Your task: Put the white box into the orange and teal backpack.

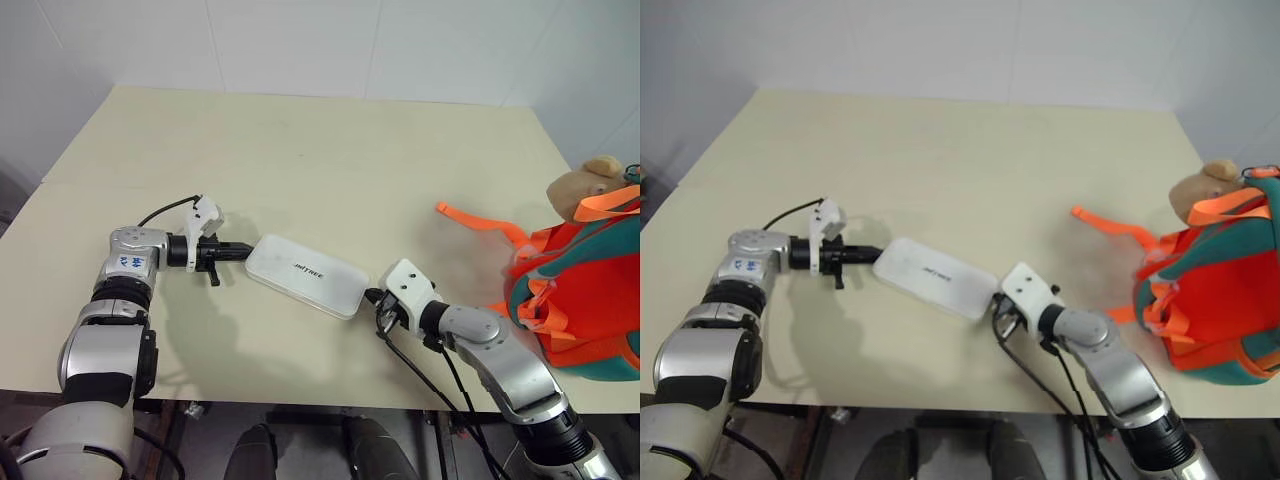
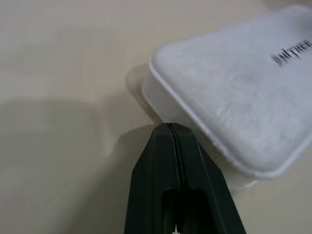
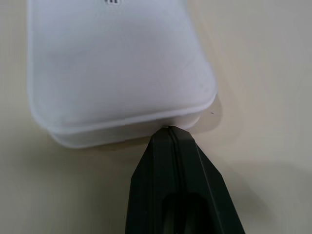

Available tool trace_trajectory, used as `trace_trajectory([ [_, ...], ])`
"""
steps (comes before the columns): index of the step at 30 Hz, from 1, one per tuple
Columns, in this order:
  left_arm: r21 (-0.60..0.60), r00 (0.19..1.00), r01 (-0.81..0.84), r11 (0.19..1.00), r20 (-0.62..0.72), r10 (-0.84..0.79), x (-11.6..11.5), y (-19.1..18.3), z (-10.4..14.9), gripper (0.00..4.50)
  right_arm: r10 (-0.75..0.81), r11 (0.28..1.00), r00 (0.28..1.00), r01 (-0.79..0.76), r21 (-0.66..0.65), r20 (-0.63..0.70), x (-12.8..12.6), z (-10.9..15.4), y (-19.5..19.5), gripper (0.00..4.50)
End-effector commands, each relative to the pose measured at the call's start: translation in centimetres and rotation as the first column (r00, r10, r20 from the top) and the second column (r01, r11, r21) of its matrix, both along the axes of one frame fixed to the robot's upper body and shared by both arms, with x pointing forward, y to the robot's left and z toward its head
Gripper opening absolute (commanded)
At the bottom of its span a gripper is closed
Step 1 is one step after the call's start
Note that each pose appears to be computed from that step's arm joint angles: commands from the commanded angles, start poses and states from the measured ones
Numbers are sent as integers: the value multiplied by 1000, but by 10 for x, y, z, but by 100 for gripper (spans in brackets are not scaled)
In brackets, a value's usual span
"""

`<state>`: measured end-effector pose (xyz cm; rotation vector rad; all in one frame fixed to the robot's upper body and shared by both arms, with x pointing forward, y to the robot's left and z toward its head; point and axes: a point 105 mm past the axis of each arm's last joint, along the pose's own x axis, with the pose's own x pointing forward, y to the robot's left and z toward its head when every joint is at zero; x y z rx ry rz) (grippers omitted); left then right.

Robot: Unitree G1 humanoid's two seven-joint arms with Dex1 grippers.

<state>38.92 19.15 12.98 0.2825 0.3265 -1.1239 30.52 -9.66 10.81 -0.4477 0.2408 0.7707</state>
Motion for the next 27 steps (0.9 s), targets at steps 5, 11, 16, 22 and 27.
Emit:
trace_trajectory([
  [5,65,960,266,962,-106,-258,-31,-28,-16,2,175,984,983,-174,-26,52,-9,21,14,0],
  [11,93,933,341,936,-155,-325,-56,-34,-20,2,207,977,977,-204,-67,44,-8,23,7,0],
  [16,97,920,366,925,-187,-345,-74,-39,-19,2,244,967,969,-241,-81,24,-15,18,7,0],
  [22,109,927,345,932,-196,-320,-78,-39,-20,2,257,962,966,-255,-94,16,-15,15,6,0],
  [27,142,939,308,941,-202,-277,-75,-30,-24,2,248,964,968,-244,-103,28,-11,16,2,0],
])
